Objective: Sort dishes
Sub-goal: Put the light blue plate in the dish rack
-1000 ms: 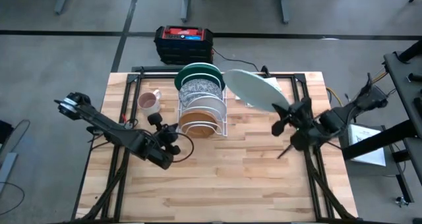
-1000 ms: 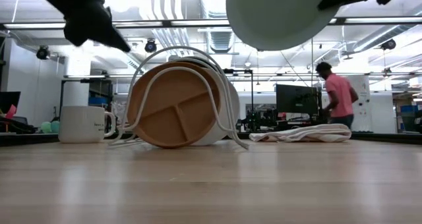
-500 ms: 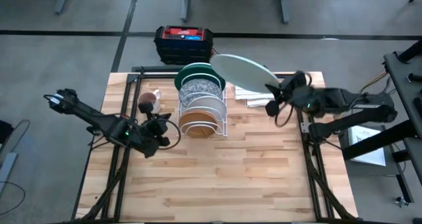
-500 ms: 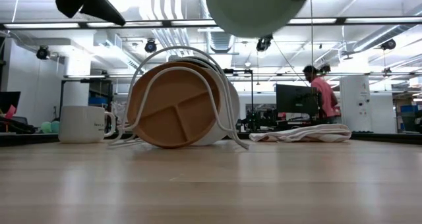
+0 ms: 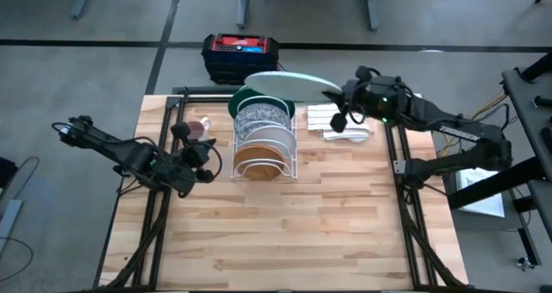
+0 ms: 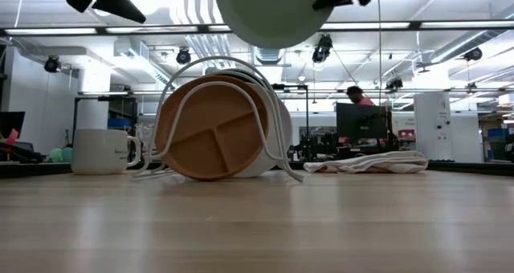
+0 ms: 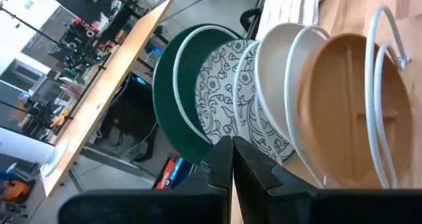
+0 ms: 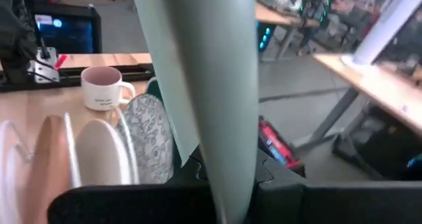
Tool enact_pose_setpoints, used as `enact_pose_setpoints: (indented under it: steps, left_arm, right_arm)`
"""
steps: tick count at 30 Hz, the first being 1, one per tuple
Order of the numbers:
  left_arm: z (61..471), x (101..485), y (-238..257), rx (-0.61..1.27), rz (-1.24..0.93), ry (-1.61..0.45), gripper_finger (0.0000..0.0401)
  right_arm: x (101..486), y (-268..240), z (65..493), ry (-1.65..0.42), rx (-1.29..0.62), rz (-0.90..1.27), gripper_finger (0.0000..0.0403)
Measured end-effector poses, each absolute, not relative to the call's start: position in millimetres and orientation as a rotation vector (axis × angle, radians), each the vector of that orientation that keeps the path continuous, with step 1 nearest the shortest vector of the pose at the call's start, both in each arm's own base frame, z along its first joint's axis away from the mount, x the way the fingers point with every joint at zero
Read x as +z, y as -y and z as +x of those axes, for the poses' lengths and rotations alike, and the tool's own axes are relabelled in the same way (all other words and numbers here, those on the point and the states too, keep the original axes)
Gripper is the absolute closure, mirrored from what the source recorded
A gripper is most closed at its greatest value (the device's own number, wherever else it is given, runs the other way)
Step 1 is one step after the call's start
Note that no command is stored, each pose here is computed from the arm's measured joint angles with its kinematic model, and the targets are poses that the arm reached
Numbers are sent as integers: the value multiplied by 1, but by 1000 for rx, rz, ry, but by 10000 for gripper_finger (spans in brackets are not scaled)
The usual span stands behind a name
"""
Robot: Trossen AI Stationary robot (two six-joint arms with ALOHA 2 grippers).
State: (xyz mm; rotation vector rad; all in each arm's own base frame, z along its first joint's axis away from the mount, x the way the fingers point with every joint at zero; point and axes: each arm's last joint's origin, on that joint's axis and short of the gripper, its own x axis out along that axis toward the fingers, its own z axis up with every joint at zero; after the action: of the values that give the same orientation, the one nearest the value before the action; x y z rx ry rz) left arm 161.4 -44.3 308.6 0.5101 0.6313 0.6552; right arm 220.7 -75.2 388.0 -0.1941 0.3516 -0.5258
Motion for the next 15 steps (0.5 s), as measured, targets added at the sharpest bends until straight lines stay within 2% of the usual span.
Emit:
enact_pose_setpoints:
  steps: [7,15]
  left_arm:
    - [144,319,36,698,489,-577,401]
    - [128,329,28,740,453,-510,401]
  right_arm:
    - [378,119,238,-337,-511,-267,403]
    - [376,161,243,-359,-599,-297,403]
